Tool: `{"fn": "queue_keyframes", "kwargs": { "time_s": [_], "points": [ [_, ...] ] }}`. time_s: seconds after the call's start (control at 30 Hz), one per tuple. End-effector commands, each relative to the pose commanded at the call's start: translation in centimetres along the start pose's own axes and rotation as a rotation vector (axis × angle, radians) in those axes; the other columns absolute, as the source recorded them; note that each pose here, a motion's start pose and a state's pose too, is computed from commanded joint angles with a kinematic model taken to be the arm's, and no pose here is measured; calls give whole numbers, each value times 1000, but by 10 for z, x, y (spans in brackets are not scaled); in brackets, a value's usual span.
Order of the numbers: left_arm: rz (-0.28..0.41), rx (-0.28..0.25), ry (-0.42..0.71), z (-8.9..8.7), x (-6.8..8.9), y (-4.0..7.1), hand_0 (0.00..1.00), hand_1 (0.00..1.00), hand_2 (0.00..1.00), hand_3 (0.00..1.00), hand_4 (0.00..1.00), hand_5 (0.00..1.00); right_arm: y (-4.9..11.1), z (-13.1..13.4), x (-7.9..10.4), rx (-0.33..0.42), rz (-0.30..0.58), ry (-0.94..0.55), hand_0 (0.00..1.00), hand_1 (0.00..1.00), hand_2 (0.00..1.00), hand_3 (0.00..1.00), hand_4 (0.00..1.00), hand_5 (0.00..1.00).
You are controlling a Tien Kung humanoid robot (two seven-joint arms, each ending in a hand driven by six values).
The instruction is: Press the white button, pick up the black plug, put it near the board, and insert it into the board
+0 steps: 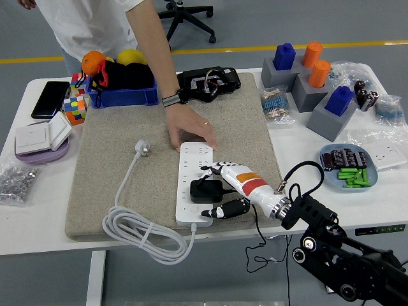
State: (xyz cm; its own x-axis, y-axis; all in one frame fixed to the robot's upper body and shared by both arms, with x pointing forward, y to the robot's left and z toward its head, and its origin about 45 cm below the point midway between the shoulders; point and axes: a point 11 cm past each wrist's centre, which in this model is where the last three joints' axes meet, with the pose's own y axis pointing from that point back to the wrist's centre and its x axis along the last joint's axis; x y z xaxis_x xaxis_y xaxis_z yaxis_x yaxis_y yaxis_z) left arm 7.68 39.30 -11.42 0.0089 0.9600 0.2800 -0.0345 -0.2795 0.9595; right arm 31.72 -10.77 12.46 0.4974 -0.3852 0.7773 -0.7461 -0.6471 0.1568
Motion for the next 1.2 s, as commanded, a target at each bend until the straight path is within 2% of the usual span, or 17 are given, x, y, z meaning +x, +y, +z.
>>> {"fn": "queue_keyframes", "kwargs": {
  "time_s": [0.47,0.87,1.07,1.2],
  "points": [
    [0,1,-1,0,0,0,466,497,507,578,566,279,2,-1,18,7,58,-28,885,872,835,858,998,357],
    [0,5,-7,-2,0,0,466,495,506,576,566,280,9,-16,52,62,170,-47,885,860,823,846,998,357],
    [-2,3,-12,-1,-1,0,466,496,505,576,565,278,14,0,70,19,238,-54,880,849,814,841,998,374],
    [-2,4,-12,-1,0,0,466,496,505,576,565,278,25,20,88,-40,301,-53,880,849,814,841,998,374]
  ]
}}
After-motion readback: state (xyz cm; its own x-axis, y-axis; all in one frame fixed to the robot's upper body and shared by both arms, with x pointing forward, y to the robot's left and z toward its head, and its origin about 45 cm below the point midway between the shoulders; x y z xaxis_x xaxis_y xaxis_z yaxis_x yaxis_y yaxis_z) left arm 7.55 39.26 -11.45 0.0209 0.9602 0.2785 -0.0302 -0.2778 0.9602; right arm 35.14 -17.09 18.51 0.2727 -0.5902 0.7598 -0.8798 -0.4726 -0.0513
